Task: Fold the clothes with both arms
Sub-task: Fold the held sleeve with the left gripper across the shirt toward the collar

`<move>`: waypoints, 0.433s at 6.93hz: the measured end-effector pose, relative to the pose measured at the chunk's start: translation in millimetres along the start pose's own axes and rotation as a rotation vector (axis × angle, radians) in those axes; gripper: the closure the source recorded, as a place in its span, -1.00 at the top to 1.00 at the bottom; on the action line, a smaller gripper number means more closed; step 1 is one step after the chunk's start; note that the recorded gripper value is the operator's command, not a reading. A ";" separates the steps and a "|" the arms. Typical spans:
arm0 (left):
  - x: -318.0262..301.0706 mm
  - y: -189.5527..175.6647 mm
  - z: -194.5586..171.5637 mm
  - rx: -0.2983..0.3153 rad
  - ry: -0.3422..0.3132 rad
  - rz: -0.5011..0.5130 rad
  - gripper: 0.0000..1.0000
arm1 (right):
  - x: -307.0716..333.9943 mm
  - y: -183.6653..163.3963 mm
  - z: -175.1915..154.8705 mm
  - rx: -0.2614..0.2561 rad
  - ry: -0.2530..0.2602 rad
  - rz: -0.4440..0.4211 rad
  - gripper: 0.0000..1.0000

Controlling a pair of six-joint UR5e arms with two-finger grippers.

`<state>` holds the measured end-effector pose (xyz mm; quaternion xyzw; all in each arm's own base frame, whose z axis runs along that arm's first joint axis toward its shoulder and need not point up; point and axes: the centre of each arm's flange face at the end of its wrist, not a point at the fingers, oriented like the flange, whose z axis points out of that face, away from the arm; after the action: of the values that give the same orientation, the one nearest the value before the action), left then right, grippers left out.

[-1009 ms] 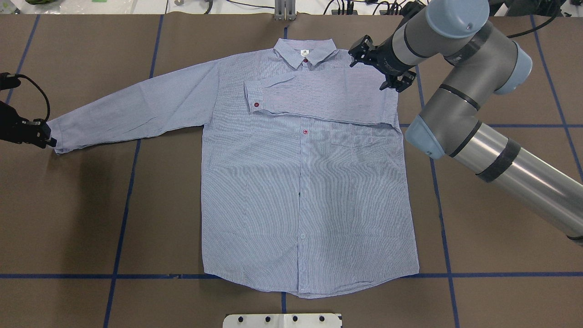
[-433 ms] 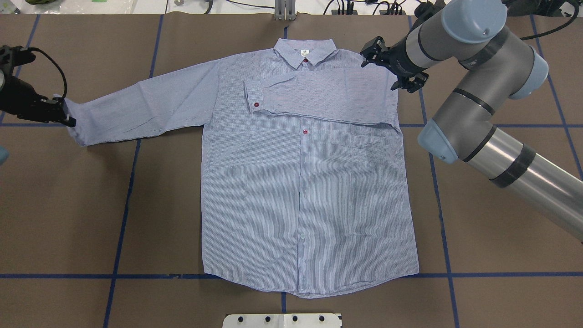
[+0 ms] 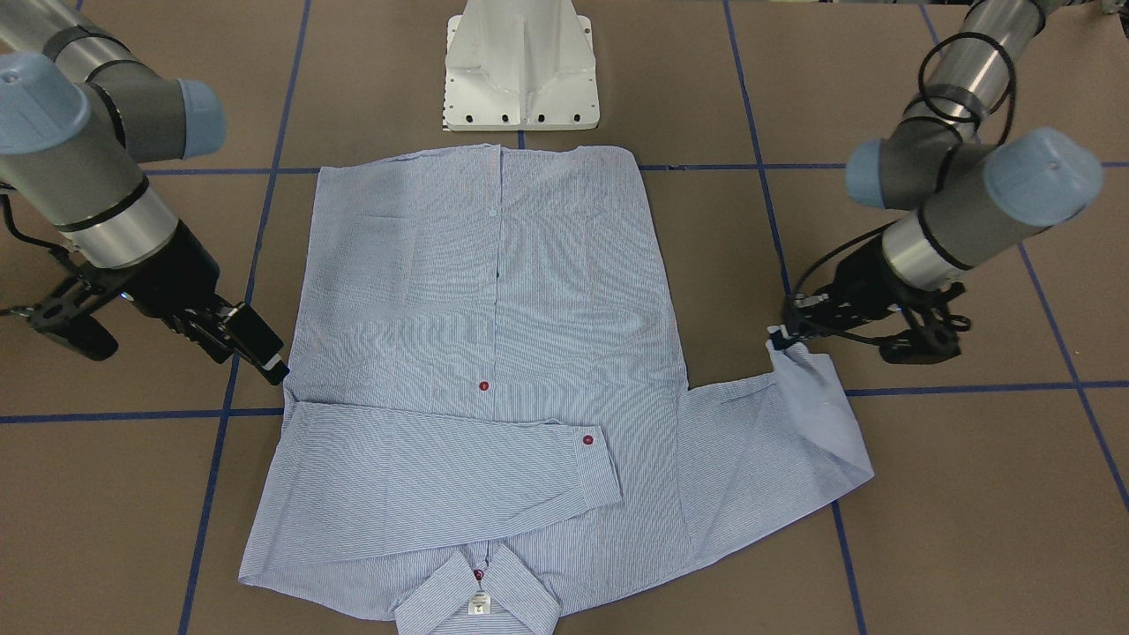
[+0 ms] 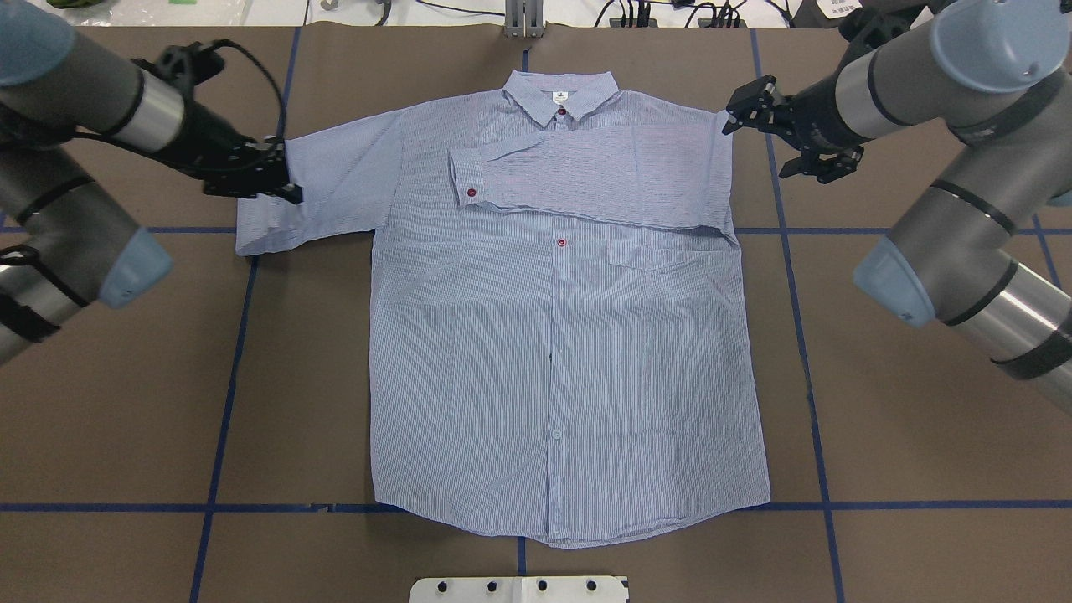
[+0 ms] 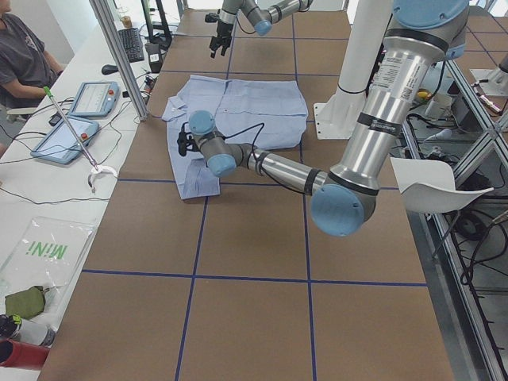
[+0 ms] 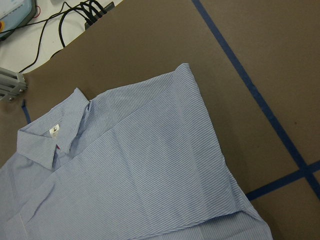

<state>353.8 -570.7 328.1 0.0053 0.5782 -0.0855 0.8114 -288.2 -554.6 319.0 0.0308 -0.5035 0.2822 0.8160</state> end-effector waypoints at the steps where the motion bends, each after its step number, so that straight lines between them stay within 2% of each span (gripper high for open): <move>1: 67.3 23.2 34.6 0.018 0.032 -0.039 -1.00 | 19.4 -9.5 -13.9 -0.010 0.004 0.001 1.00; 3: 191.8 61.1 92.0 0.069 0.095 -0.103 -1.00 | 55.2 -24.3 -29.6 -0.023 0.020 -0.024 1.00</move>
<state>509.7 -545.9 173.0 0.0076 0.6122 -0.1465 0.7769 -234.0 -541.3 356.5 0.0246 -0.4982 0.2667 0.8247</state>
